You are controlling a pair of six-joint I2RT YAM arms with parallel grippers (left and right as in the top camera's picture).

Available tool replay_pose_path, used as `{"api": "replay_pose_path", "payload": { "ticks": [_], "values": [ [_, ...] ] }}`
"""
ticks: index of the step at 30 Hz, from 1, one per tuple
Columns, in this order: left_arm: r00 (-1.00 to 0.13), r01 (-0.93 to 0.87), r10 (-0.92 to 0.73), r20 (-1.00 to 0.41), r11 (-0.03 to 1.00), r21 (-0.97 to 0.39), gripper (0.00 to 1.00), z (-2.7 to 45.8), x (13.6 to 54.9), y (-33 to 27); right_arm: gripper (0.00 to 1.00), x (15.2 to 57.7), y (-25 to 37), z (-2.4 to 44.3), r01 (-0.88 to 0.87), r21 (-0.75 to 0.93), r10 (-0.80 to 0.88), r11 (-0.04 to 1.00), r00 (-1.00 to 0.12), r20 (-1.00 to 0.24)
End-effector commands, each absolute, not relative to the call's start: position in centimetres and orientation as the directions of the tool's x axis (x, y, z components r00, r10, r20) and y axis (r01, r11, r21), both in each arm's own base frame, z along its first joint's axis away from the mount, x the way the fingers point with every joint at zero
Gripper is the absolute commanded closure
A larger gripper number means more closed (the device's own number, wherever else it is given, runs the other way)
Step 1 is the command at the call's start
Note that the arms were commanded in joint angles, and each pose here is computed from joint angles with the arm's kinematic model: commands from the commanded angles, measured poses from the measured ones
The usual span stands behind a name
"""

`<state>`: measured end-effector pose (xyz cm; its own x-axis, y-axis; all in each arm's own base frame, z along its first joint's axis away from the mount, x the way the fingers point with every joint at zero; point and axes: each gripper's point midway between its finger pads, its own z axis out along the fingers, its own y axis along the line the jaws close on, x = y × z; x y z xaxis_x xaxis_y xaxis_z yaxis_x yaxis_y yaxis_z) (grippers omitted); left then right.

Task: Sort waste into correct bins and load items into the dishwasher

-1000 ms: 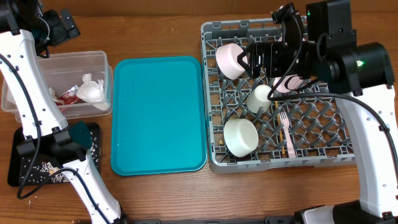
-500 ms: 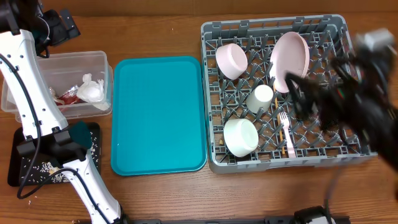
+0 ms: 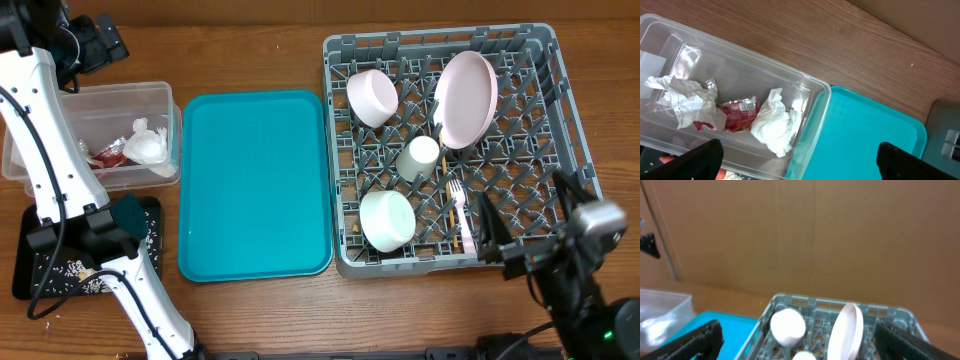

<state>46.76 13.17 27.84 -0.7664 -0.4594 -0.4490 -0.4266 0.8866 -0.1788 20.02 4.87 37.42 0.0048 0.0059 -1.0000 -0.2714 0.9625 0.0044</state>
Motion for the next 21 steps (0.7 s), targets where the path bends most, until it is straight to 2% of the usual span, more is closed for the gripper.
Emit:
{"api": "replay_pose_path", "payload": {
  "ticks": [1, 5, 10, 21],
  "values": [
    [-0.755, -0.426, -0.465, -0.462, 0.884, -0.192, 0.00, 28.7, 46.5, 12.9, 0.00, 19.9, 4.8, 34.9, -0.269, -0.023, 0.001, 0.963, 0.090, -0.996],
    [-0.755, -0.426, -0.465, -0.462, 0.884, -0.192, 0.00, 28.7, 46.5, 12.9, 0.00, 20.5, 5.4, 31.3, -0.304, -0.055, 0.002, 0.951, 0.184, -0.983],
    [-0.755, -0.426, -0.465, -0.462, 0.884, -0.192, 0.00, 28.7, 46.5, 12.9, 0.00, 21.4, 5.6, 27.7, -0.314, -0.071, 0.002, 0.947, 0.226, -0.974],
    [-0.755, -0.426, -0.465, -0.462, 0.884, -0.192, 0.00, 28.7, 46.5, 12.9, 0.00, 23.5, 4.8, 22.1, -0.270, -0.039, 0.003, 0.962, 0.156, -0.988]
  ]
}}
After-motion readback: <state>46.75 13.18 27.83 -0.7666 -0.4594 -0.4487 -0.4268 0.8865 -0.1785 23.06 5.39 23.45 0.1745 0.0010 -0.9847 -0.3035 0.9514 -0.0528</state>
